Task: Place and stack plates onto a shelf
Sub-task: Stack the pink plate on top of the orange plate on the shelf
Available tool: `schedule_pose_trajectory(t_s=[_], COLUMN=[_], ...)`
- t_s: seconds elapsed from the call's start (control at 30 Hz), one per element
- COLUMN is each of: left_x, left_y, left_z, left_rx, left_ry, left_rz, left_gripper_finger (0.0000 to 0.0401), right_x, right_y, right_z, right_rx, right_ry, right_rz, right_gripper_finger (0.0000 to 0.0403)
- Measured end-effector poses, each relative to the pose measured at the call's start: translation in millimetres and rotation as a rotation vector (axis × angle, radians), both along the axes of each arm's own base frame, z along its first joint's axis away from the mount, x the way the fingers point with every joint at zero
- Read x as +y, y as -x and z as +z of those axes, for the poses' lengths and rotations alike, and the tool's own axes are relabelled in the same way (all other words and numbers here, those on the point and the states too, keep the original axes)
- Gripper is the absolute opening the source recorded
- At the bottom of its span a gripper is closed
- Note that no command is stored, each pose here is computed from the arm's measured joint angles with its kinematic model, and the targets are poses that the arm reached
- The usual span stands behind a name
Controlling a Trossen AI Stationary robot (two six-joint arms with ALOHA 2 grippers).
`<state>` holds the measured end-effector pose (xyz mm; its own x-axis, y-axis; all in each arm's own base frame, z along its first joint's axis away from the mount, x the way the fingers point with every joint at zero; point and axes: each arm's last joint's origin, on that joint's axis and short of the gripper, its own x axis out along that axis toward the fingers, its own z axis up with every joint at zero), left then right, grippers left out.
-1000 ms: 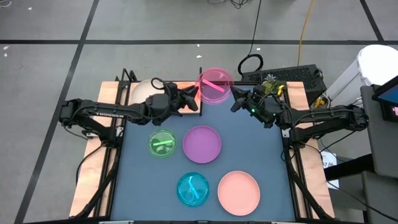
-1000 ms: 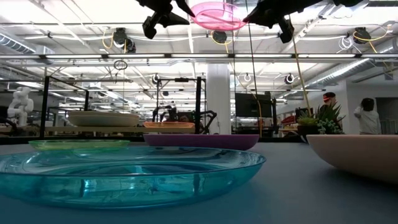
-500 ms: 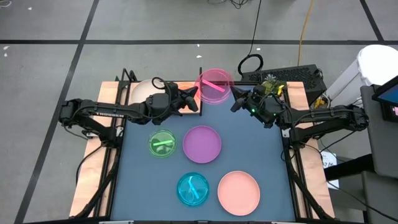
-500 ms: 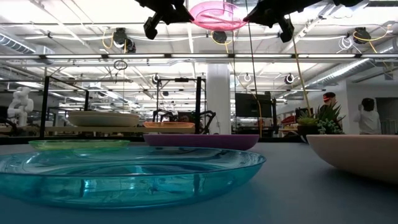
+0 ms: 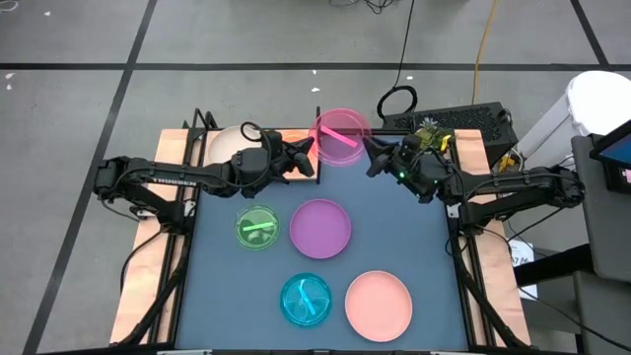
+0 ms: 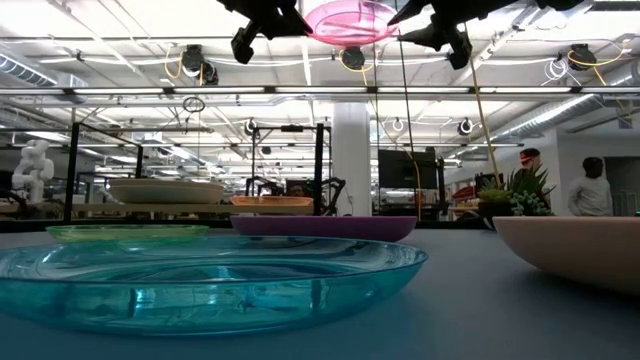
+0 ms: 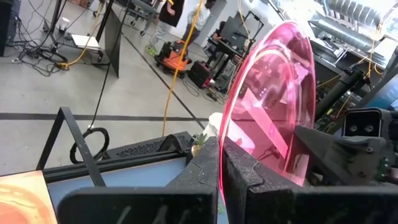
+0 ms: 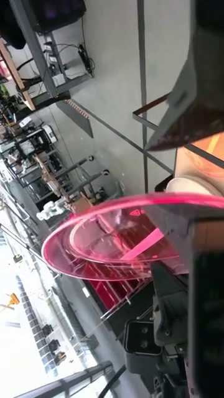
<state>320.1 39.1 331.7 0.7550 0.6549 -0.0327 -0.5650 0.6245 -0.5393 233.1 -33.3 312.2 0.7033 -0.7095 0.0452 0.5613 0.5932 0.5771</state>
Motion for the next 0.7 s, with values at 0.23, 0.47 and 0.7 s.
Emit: schedule_pose_trajectory(t_s=[0.23,0.47,0.7], left_x=[18.8,42.4,59.5], left_y=[2.8,7.9,17.3], left_z=[-0.1,-4.4,-6.6], left_rx=[-0.062,-0.023,-0.011], left_ry=[0.070,0.081,0.136], left_rz=[0.058,0.111,0.179], left_gripper_finger=[0.0004,0.0003,0.0003], right_x=[-3.6,-2.3,1.5], right_y=[3.4,11.4,28.1], right_z=[1.7,12.3,27.0], right_rx=[-0.104,-0.178,-0.235], right_ry=[-0.116,-0.136,-0.115], right_rz=[0.075,0.184,0.271], right_gripper_finger=[0.0210,0.0242,0.0234])
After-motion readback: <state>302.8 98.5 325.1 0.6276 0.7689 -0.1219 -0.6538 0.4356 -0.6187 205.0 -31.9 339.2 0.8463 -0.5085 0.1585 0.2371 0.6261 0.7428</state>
